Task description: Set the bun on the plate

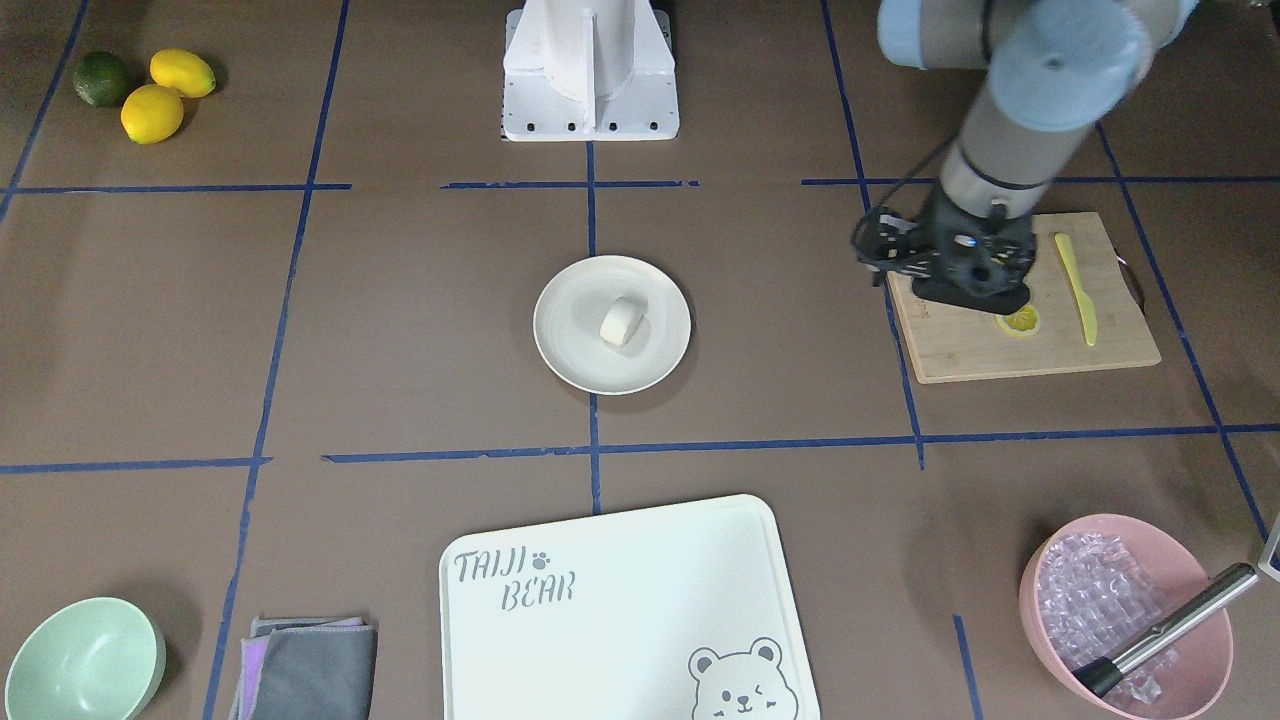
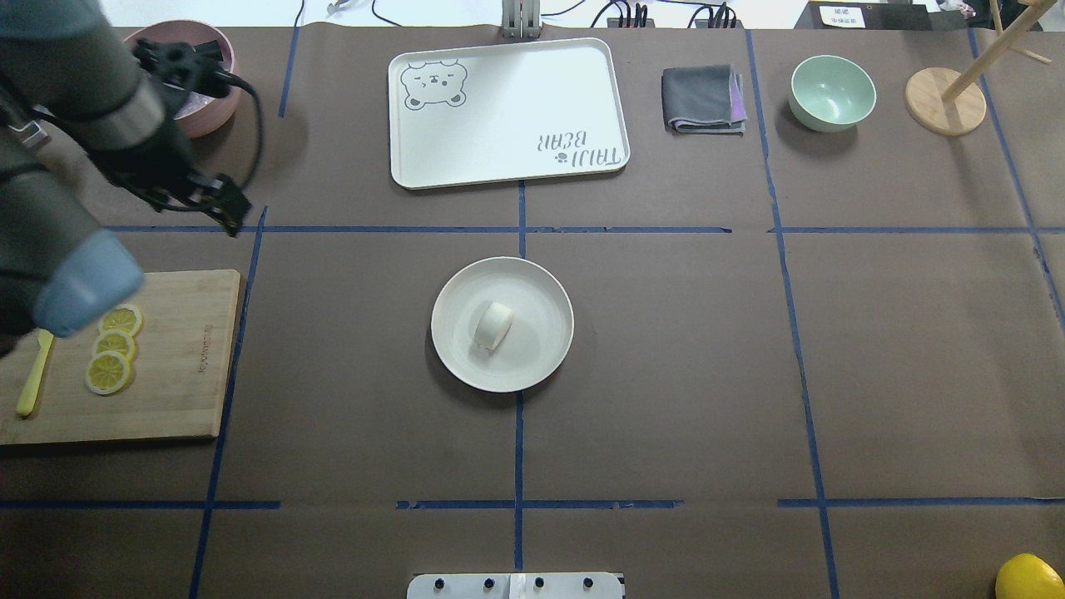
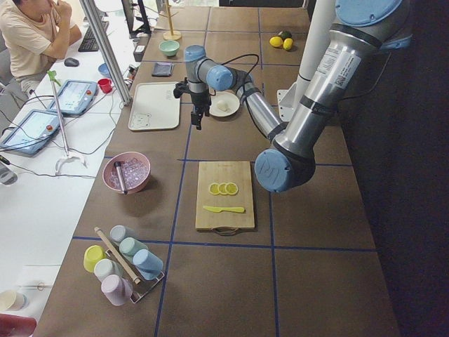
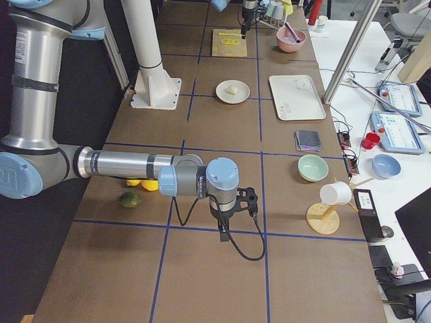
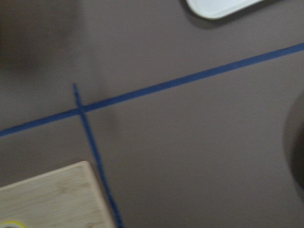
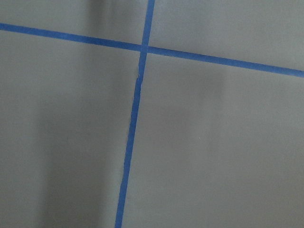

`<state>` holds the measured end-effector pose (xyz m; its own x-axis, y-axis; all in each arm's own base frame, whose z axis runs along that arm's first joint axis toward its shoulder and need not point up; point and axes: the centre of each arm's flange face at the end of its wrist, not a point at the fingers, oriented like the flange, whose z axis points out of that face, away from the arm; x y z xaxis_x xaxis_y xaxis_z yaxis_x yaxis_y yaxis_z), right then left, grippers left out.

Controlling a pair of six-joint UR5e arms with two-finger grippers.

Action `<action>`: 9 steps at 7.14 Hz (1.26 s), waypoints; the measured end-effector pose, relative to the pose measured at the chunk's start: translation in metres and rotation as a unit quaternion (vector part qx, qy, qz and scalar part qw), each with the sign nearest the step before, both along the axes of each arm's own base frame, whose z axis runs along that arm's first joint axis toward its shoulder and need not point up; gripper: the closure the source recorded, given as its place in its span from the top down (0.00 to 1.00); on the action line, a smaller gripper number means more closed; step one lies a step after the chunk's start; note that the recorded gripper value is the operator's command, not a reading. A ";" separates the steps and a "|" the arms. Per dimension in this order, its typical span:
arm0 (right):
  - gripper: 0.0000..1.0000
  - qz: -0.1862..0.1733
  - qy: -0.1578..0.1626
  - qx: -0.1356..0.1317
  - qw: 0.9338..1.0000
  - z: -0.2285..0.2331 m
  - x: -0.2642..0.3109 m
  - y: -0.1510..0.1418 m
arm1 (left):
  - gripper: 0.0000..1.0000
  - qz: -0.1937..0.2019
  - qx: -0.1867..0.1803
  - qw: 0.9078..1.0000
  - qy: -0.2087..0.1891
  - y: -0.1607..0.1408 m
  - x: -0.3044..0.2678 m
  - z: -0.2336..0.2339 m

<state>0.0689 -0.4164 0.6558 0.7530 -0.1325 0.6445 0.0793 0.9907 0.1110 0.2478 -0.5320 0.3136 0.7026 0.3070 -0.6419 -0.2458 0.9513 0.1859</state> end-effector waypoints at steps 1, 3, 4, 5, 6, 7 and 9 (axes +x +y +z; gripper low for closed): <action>1.00 0.000 -0.004 -0.003 1.000 -0.001 -0.001 -0.002 | 1.00 0.001 -0.007 1.000 0.016 -0.015 -0.075 0.037; 1.00 0.000 -0.016 -0.012 1.000 -0.005 -0.002 -0.003 | 1.00 0.003 -0.014 1.000 0.028 -0.025 -0.205 0.132; 1.00 0.000 -0.019 -0.014 1.000 -0.005 -0.002 -0.003 | 1.00 0.010 -0.022 0.999 0.029 -0.019 -0.251 0.186; 1.00 0.000 -0.020 -0.014 1.000 -0.005 -0.003 -0.003 | 1.00 0.013 -0.046 0.998 0.028 0.003 -0.276 0.239; 1.00 -0.001 -0.020 -0.013 1.000 -0.006 -0.003 -0.003 | 1.00 0.013 -0.072 0.997 0.028 0.031 -0.287 0.283; 1.00 -0.001 -0.021 -0.012 1.000 -0.006 -0.003 -0.002 | 1.00 0.009 -0.085 0.996 0.028 0.047 -0.293 0.307; 1.00 0.000 -0.019 -0.011 1.000 -0.005 -0.003 -0.002 | 1.00 -0.001 -0.095 0.995 0.021 0.055 -0.300 0.320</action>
<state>0.0660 -0.4183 0.6503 0.7273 -0.1182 0.6761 0.0763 0.9929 0.0915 -0.0519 -0.4766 0.6334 0.6750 0.1770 -0.7163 -0.2402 0.9706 0.0135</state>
